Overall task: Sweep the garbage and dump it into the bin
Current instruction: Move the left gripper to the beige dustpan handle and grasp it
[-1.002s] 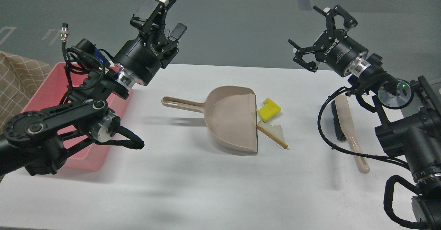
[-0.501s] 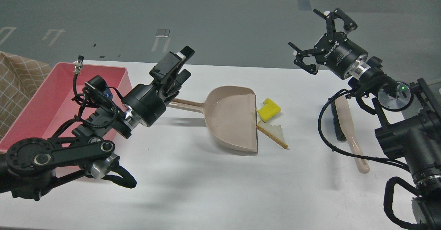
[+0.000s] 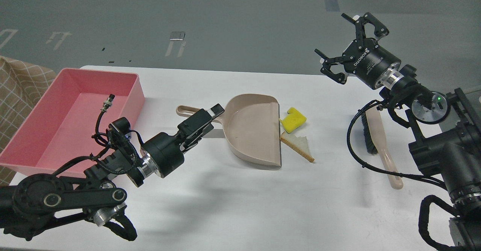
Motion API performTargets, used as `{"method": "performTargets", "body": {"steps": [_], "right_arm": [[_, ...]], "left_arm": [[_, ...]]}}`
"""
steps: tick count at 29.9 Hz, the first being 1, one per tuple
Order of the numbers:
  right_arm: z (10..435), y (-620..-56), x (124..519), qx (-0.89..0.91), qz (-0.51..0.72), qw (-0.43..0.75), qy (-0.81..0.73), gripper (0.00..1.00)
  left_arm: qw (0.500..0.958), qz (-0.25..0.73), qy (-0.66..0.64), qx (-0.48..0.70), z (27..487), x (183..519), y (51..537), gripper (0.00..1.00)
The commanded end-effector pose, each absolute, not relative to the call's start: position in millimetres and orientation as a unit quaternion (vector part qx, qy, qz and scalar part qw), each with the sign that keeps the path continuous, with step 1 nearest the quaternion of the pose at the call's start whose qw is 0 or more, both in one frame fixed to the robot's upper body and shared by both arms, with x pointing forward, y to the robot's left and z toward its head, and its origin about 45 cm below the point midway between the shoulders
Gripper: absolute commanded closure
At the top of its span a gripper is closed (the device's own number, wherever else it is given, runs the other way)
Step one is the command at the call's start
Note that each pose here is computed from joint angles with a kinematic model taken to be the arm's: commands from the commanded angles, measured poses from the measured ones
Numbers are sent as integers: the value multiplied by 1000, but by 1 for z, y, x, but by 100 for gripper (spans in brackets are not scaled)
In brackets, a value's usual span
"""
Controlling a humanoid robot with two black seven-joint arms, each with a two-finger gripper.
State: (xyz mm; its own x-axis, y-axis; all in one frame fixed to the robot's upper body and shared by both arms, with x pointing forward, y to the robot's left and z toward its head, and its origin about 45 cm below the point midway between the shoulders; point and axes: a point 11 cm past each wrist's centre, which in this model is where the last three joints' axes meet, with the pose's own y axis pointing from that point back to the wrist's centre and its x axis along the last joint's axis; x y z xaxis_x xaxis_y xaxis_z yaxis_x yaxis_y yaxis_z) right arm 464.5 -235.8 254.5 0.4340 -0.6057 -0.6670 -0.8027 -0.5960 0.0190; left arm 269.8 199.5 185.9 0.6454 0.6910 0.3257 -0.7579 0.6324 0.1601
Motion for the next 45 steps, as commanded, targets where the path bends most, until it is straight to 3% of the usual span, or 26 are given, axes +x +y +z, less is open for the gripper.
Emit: {"method": "performTargets", "body": {"steps": [1,12,45], "right_arm": [[254,-236,464,-832,323,153,423,0],[255,-235,463,-834,322,153,421,0],[251,-232,461,-833,326,154,419,0]], "left_arm": [[890,412,-108,165,163,268,205,2],[870,433,-118,205,116,288,206,2],[816,506,-161,230,105,347,229,2]]}}
